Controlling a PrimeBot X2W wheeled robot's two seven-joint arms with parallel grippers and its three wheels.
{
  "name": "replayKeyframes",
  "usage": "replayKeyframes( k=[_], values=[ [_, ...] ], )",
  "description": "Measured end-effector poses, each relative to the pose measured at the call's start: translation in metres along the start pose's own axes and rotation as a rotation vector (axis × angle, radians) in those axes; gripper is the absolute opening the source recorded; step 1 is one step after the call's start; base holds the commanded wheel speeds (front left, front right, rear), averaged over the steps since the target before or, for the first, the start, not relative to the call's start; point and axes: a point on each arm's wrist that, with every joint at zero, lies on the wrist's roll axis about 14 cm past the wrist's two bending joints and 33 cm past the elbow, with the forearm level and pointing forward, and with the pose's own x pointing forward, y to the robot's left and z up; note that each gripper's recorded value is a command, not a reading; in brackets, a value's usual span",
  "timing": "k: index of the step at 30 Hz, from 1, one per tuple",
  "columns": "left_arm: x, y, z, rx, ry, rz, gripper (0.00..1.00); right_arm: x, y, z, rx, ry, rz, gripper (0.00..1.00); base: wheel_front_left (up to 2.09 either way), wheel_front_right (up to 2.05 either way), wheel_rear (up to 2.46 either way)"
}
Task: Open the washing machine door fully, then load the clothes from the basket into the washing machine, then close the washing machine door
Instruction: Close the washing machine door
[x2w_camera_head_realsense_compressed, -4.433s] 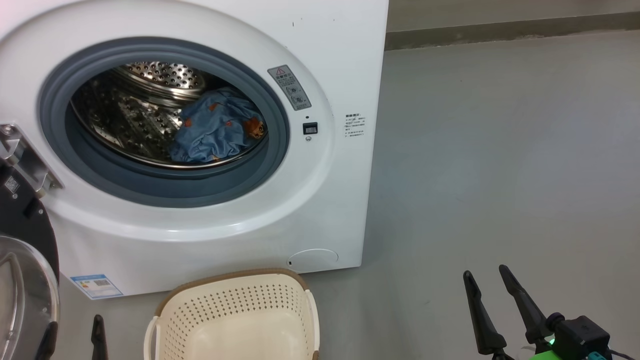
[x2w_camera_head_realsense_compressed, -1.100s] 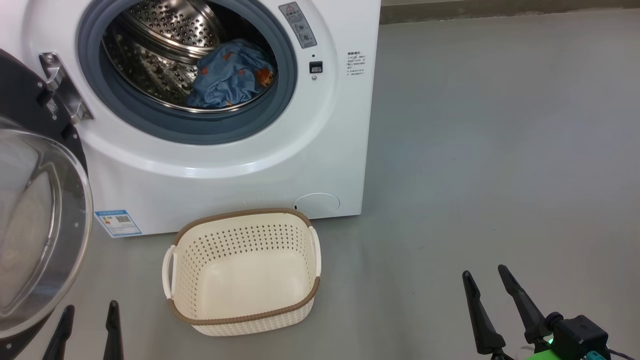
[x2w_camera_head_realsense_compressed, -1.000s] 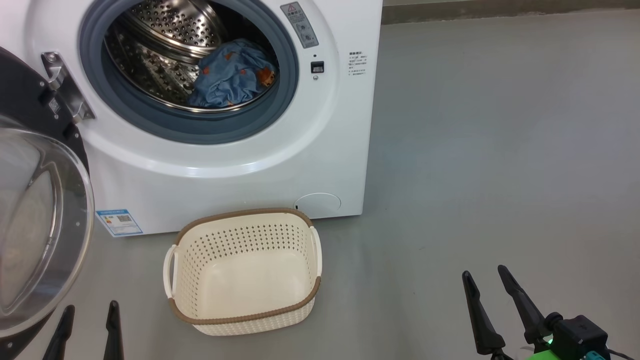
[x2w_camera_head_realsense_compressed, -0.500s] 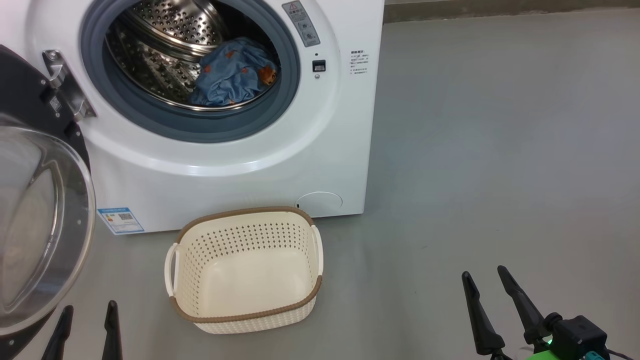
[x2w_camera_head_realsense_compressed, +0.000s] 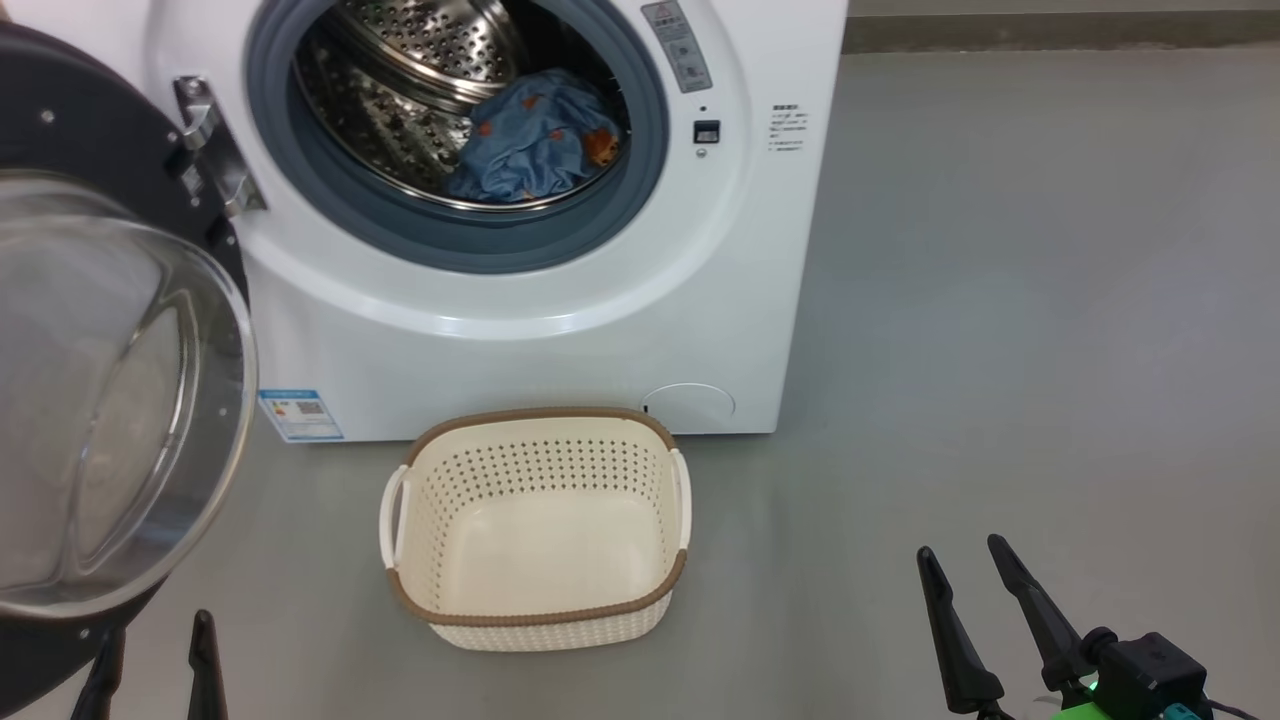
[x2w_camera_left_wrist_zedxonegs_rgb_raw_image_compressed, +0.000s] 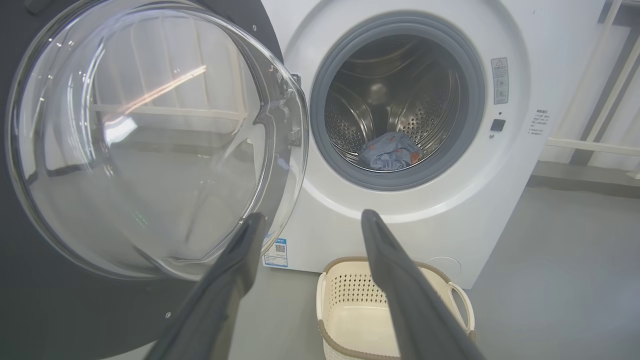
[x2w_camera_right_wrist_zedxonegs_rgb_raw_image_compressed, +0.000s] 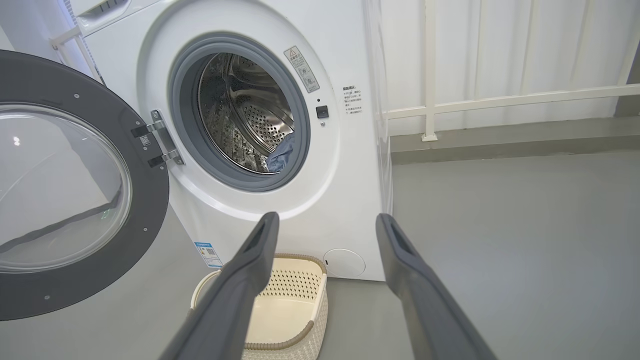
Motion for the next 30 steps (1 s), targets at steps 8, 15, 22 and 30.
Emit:
replayKeyframes(
  k=[8,15,22,30],
  values=[
    [-0.016,0.026,-0.003,-0.008,0.012,0.09,1.0,0.012,0.019,-0.01,0.012,0.025,0.064,1.0,0.0,0.0,0.0],
    [-0.032,0.051,0.002,0.001,0.002,0.177,1.0,0.023,0.04,-0.019,0.022,0.049,0.135,1.0,0.0,0.0,0.0],
    [-0.052,0.075,0.006,-0.003,-0.011,0.278,1.0,0.033,0.064,-0.027,0.015,0.07,0.214,1.0,0.0,0.0,0.0],
    [-0.082,0.101,0.009,0.0,-0.019,0.385,1.0,0.044,0.096,-0.034,0.019,0.083,0.313,1.0,0.0,0.0,0.0]
  ],
)
